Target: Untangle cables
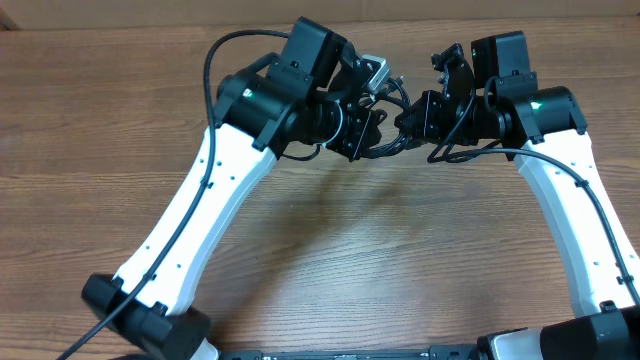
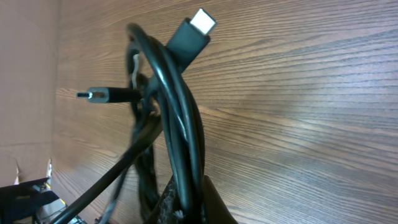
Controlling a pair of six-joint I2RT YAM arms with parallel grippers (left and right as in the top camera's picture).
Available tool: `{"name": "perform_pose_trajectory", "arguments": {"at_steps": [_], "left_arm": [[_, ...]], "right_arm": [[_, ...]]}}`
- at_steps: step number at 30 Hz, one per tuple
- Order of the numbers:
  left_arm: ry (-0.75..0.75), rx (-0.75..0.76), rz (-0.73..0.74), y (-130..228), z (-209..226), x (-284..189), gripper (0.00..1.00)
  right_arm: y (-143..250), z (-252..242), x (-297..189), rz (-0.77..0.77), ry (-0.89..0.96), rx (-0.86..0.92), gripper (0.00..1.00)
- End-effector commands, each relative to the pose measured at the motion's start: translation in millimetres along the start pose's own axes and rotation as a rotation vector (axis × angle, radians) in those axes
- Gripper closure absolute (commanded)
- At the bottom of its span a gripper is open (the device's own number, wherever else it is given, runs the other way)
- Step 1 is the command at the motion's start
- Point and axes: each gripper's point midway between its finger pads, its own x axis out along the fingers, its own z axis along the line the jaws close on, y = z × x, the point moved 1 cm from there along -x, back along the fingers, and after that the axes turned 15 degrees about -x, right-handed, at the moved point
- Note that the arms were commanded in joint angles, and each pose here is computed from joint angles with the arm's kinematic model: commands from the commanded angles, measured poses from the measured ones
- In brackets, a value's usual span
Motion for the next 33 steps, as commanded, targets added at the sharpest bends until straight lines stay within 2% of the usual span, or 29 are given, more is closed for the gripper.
{"name": "perform_pose_trajectory", "arguments": {"at_steps": [1, 5, 8, 9, 10, 11, 13, 16, 18, 21, 23, 26, 29, 30, 31, 32, 33], "left_arm": [[-0.088, -0.118, 0.003, -15, 29, 39, 0.96], [-0.025, -0.151, -0.13, -59, 28, 63, 0.92], [-0.035, -0.148, -0.137, -66, 36, 80, 0.89], [-0.066, -0.159, -0.138, -66, 44, 83, 0.8], [-0.09, -0.169, -0.138, -66, 51, 84, 0.64], [-0.111, -0.181, -0.139, -66, 57, 82, 0.42], [-0.09, -0.225, -0.155, -72, 63, 66, 0.17], [-0.034, -0.27, -0.183, -78, 62, 24, 0.12], [-0.023, -0.274, -0.211, -78, 61, -6, 0.0], [-0.061, -0.23, -0.224, -67, 70, -42, 0.0], [-0.07, -0.257, -0.241, -63, 78, -62, 0.0], [0.035, -0.269, -0.265, -64, 72, -91, 0.0], [0.039, -0.303, -0.267, -61, 81, -101, 0.0], [0.04, -0.277, -0.253, -58, 79, -100, 0.21], [0.064, -0.207, -0.235, -55, 71, -97, 0.37], [0.083, -0.144, -0.216, -52, 62, -93, 0.45], [0.075, -0.117, -0.199, -48, 58, -89, 0.45]], "right_arm": [[-7, 18, -8, -0.024, -0.07, -0.025, 0.96], [-3, 35, -10, -0.012, -0.176, -0.052, 0.96], [-2, 51, -16, -0.014, -0.269, -0.067, 0.96], [-2, 56, -20, -0.021, -0.286, -0.083, 0.96], [-2, 59, -25, -0.031, -0.286, -0.09, 0.96], [-2, 61, -29, -0.041, -0.286, -0.098, 0.96], [-3, 67, -41, -0.071, -0.287, -0.121, 0.96], [-3, 69, -43, -0.078, -0.287, -0.126, 0.96], [-5, 69, -43, -0.085, -0.29, -0.131, 0.96], [-9, 77, -46, -0.106, -0.332, -0.153, 0.96], [-11, 80, -47, -0.116, -0.349, -0.165, 0.96], [-14, 80, -48, -0.129, -0.349, -0.175, 0.96], [-17, 81, -49, -0.14, -0.354, -0.184, 0.96], [-18, 82, -49, -0.145, -0.356, -0.187, 0.96], [-19, 82, -49, -0.148, -0.358, -0.19, 0.96], [-19, 82, -49, -0.15, -0.358, -0.192, 0.96], [-19, 82, -49, -0.15, -0.357, -0.192, 0.96]]}}
